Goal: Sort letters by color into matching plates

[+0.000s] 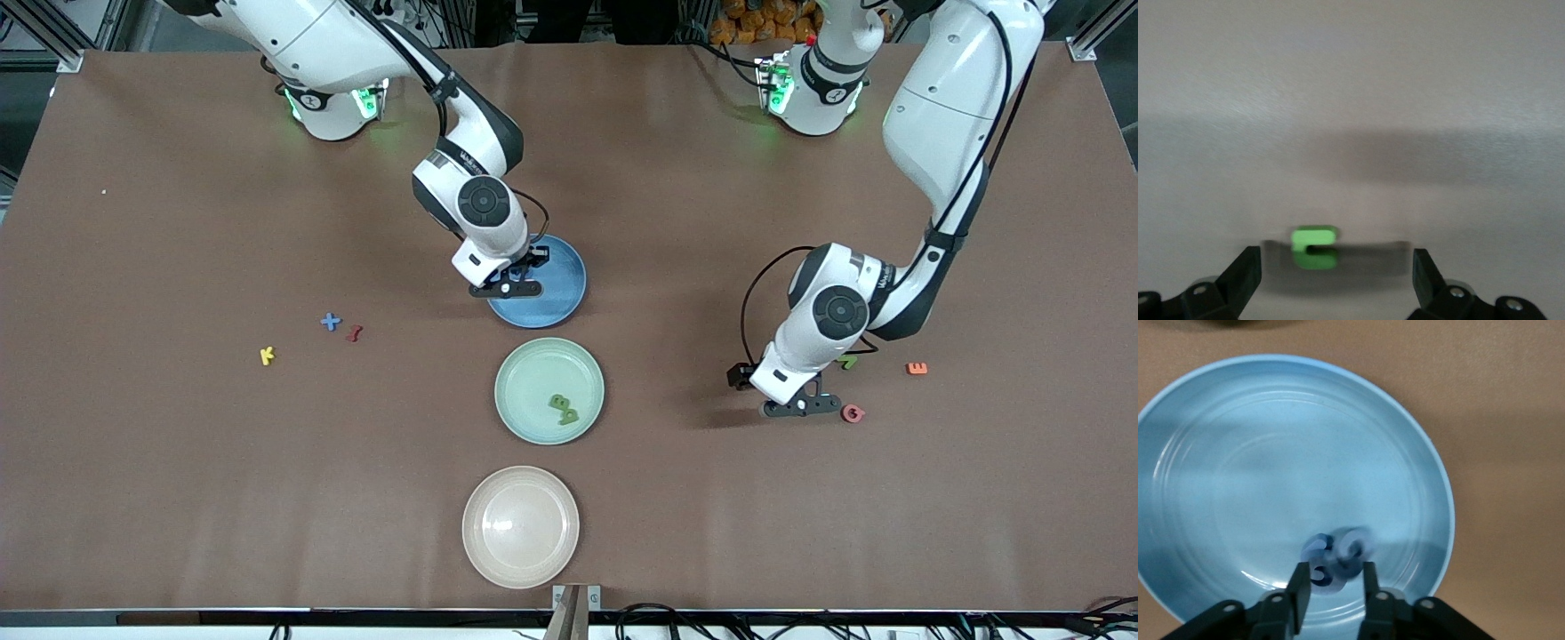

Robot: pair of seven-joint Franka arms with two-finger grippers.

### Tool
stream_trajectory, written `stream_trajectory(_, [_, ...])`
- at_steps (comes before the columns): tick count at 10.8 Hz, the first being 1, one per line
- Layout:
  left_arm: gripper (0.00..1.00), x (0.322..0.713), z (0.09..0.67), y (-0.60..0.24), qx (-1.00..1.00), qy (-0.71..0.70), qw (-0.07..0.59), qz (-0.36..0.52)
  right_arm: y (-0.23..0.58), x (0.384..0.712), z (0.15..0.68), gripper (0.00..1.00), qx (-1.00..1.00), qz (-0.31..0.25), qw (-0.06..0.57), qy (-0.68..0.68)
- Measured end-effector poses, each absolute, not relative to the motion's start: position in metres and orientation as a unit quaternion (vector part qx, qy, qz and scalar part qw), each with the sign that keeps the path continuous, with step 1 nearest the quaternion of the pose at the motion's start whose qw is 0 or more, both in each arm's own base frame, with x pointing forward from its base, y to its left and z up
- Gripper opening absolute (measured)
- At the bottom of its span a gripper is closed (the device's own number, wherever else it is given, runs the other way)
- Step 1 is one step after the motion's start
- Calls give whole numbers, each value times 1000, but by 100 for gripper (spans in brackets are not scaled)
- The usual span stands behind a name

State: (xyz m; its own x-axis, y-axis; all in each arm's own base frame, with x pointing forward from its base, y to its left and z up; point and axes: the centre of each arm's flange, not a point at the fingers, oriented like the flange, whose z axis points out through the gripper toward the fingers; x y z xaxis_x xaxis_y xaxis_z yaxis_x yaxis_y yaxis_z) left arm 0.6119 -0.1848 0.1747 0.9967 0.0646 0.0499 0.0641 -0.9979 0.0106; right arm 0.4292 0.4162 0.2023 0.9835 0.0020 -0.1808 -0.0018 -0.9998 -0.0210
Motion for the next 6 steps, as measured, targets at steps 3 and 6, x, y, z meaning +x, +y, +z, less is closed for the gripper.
stream_trajectory(3, [100, 613, 174, -171, 1000, 18, 3, 23, 417, 434, 206, 51, -996, 92, 19, 10])
stream_trajectory(6, [100, 611, 172, -171, 1000, 13, 2, 20, 406, 446, 216, 51, -995, 100, 8, 15])
